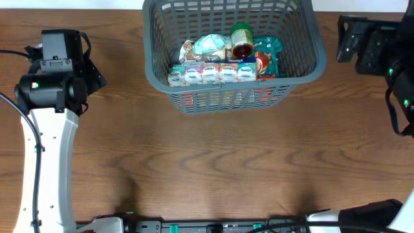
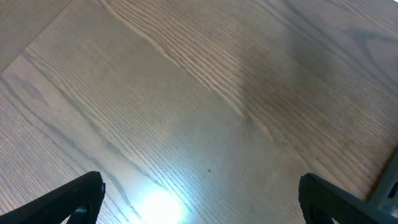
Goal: Pack container
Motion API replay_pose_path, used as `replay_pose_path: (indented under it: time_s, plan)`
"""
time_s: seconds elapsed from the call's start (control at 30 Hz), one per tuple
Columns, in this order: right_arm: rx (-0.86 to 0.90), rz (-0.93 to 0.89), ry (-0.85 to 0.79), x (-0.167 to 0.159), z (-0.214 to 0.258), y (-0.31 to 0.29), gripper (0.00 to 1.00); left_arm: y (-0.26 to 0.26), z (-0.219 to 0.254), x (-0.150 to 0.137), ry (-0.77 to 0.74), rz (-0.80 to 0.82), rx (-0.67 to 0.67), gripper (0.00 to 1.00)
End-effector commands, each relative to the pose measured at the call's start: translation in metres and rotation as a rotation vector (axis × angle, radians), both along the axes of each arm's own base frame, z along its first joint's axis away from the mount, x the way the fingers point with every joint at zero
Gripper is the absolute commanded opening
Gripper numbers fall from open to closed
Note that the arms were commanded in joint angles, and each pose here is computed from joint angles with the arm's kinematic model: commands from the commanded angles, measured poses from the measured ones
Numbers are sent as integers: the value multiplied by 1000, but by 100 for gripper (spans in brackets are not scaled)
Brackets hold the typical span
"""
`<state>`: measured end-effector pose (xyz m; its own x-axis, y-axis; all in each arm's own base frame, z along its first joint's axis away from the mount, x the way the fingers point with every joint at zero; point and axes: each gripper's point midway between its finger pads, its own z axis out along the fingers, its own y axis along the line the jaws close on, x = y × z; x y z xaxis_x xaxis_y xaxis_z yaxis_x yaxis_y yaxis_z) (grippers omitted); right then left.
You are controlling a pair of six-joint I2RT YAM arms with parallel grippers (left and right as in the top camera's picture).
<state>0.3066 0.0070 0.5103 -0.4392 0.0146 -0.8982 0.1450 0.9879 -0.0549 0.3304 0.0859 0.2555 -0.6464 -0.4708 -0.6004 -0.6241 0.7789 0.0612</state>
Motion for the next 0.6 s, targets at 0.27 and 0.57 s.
replay_pose_path:
  time_s: [0.27,0.57]
  plan:
    - [0,-15,36,-6,-8,-4,99,4,-3,-2,13,18,6,99]
    - [19,16,23,-26,-3,-2,99,4,-3,-2,13,18,6,99]
